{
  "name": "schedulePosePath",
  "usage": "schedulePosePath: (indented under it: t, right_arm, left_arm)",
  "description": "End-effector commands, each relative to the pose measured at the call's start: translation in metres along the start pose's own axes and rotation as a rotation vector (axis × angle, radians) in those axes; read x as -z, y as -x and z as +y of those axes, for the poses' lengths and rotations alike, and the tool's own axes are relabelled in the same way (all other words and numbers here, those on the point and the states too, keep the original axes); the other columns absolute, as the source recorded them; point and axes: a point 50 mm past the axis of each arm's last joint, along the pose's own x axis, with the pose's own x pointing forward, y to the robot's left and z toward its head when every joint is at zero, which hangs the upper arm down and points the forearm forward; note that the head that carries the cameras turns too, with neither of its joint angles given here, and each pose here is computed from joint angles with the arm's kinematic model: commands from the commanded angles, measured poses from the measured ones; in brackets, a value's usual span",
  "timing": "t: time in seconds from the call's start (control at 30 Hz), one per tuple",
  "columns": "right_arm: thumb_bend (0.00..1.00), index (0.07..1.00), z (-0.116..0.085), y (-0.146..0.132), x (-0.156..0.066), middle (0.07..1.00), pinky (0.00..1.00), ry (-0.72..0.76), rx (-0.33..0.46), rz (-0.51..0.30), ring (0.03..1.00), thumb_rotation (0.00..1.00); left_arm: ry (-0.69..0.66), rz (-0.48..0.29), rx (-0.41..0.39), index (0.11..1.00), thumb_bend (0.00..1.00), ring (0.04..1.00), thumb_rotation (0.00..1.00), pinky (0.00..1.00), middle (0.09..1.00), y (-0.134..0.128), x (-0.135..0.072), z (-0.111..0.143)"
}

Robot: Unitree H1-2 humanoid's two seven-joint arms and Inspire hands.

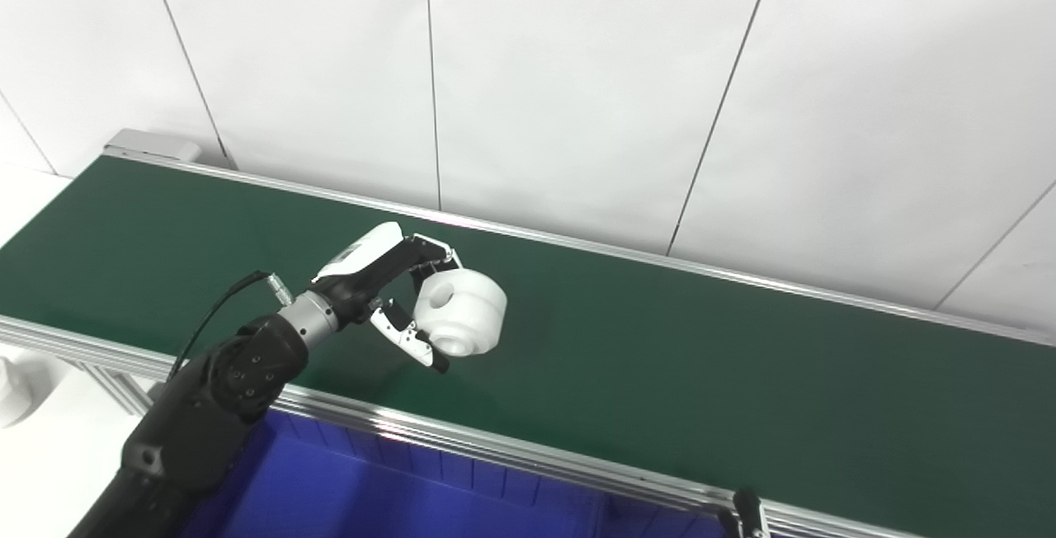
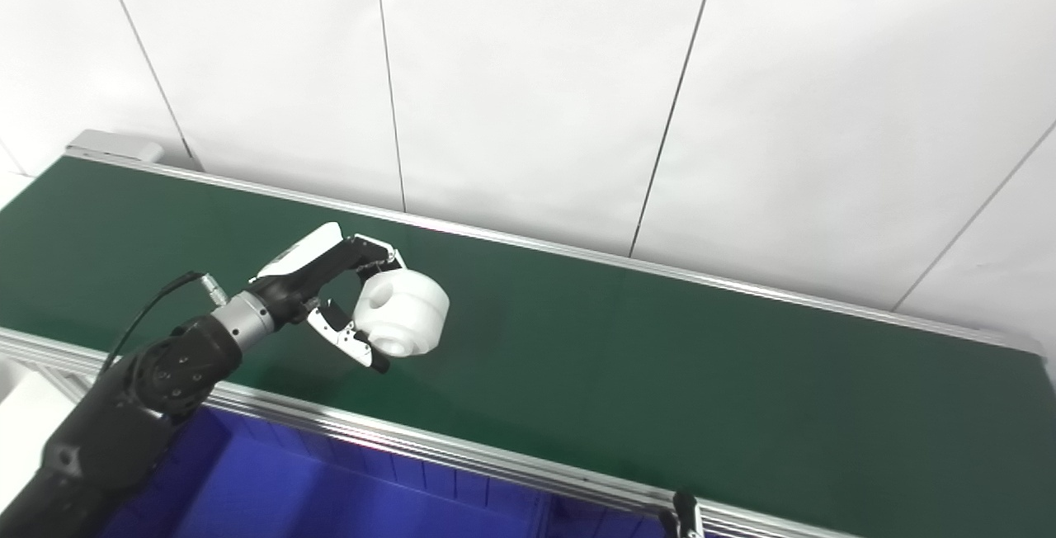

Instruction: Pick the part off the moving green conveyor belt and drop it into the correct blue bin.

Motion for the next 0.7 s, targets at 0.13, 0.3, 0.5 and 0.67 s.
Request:
schedulePosePath:
  t: [0.13,0.3,0.5,0.67]
  right_arm:
    - [0.75,1.000,0.004,0.005,-0.020,0.993,1.00,-0.005,-0.007,-0.101,0.971,1.00]
    - [0.75,1.000,0.006,0.008,-0.036,0.978,0.97,-0.001,0.004,-0.117,0.952,1.00]
    - [0.77,0.997,0.007,0.009,-0.047,0.952,0.92,0.004,0.012,-0.122,0.928,1.00]
    - [0.79,0.985,0.011,0.006,-0.052,0.937,0.90,0.024,0.012,-0.110,0.910,1.00]
  left_arm:
    - [-0.216,-0.066,0.004,0.482,0.52,0.475,0.00,0.49,0.484,0.046,-0.033,0.026]
    - [-0.351,-0.023,0.052,0.479,0.52,0.512,0.00,0.58,0.489,0.092,-0.054,0.018]
    - [-0.395,0.035,0.123,0.503,0.52,0.490,0.00,0.57,0.461,0.127,-0.064,-0.004]
    - [-0.453,0.100,0.195,0.475,0.52,0.533,0.00,0.59,0.498,0.141,-0.065,-0.019]
